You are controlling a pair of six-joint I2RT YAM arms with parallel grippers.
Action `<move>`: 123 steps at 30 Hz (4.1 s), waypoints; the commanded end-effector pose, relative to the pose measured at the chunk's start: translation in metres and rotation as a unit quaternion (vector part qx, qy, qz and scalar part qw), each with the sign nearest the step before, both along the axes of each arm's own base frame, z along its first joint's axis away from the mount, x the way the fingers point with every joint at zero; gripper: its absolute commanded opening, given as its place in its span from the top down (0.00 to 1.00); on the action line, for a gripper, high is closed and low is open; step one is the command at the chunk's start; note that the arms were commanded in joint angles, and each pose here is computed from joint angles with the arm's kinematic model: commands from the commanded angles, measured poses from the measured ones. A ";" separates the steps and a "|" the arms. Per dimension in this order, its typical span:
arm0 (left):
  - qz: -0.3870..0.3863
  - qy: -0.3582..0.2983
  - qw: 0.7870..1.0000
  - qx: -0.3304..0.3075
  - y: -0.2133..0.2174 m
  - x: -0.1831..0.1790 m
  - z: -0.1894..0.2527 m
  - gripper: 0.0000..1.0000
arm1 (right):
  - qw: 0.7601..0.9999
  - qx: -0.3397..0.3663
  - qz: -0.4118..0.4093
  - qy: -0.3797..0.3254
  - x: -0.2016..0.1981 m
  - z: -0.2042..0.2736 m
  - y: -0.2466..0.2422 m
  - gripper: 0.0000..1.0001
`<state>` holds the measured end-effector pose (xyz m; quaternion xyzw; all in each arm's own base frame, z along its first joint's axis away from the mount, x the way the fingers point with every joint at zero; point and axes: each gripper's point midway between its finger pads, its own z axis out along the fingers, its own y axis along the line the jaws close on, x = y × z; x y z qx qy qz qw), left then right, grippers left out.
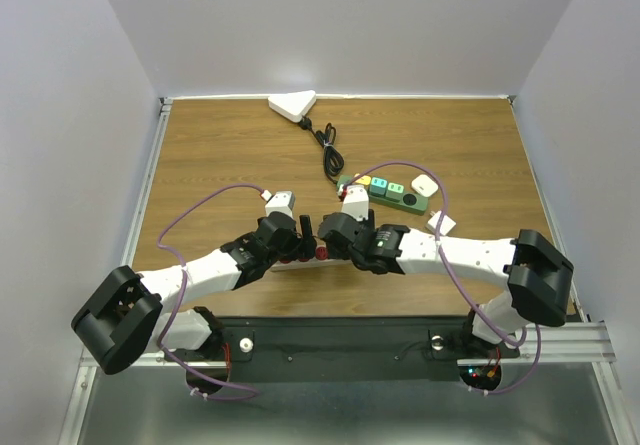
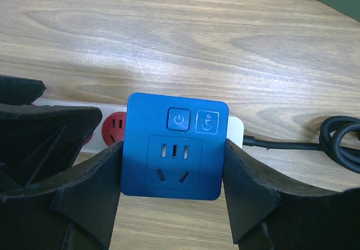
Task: Insert the plug
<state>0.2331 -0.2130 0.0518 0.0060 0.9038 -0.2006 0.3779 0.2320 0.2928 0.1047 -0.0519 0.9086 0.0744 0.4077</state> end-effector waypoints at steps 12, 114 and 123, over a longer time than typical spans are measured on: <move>0.004 0.052 0.998 0.033 0.020 -0.026 -0.025 0.13 | 0.996 -0.078 -0.005 0.042 -0.029 -0.049 -0.023 1.00; 0.203 -0.194 0.958 0.055 0.179 0.078 0.225 0.01 | 0.974 0.071 0.187 -0.108 0.009 0.102 0.169 0.02; 0.155 -0.206 0.965 0.056 0.166 0.081 0.228 0.02 | 0.987 0.071 0.093 -0.113 0.038 0.104 0.083 0.01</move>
